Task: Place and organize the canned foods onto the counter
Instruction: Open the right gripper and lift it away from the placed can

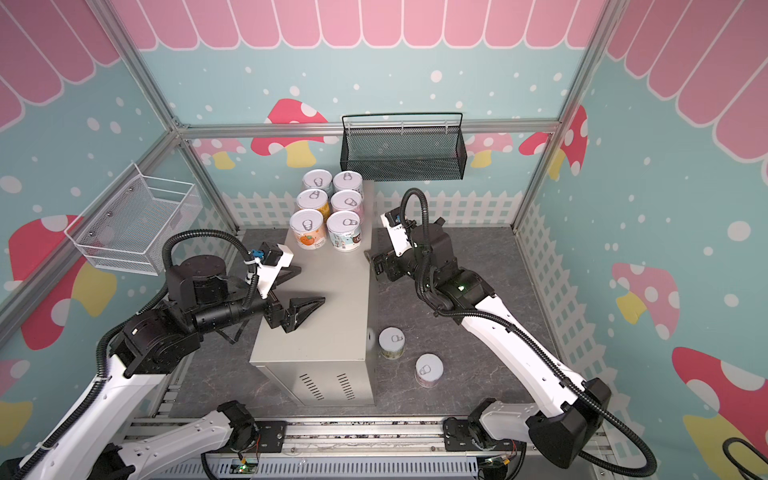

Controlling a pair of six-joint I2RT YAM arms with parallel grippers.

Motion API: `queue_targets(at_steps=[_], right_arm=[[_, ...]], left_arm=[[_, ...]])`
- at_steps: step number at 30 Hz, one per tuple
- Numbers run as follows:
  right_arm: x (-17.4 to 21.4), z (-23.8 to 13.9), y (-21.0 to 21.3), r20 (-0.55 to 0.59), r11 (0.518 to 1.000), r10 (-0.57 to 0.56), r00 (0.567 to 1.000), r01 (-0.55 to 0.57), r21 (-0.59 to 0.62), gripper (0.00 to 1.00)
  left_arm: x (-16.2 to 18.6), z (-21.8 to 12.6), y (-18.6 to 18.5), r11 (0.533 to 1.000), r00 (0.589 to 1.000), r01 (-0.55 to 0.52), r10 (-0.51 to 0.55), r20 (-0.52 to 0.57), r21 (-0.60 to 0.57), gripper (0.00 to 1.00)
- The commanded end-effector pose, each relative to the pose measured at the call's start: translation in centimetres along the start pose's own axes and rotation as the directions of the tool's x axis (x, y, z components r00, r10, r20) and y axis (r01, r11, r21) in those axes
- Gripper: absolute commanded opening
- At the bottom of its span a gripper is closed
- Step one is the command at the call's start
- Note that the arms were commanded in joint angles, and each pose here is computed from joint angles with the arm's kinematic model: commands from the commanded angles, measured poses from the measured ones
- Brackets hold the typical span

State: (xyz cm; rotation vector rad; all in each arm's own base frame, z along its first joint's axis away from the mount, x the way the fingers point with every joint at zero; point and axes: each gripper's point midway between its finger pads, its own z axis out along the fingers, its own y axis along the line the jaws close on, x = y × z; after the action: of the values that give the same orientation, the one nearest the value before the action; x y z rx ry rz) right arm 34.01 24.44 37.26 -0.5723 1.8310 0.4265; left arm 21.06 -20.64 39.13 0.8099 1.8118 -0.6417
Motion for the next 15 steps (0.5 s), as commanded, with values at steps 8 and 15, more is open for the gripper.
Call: queue_targets(at_steps=[8, 15], right_arm=[[-0.4, 1.3, -3.3, -0.017, 0.994, 0.069, 0.997, -0.067, 0.09, 0.99], [2.7, -1.4, -9.1, -0.028, 0.928, 0.228, 0.973, -0.208, 0.309, 0.99]], left_arm=[[0.3, -0.6, 0.1, 1.0, 1.0, -0.007, 0.007, 0.01, -0.015, 0.99], [0.3, -0.5, 0.0, 1.0, 1.0, 0.0, 0.0, 0.006, -0.005, 0.99]])
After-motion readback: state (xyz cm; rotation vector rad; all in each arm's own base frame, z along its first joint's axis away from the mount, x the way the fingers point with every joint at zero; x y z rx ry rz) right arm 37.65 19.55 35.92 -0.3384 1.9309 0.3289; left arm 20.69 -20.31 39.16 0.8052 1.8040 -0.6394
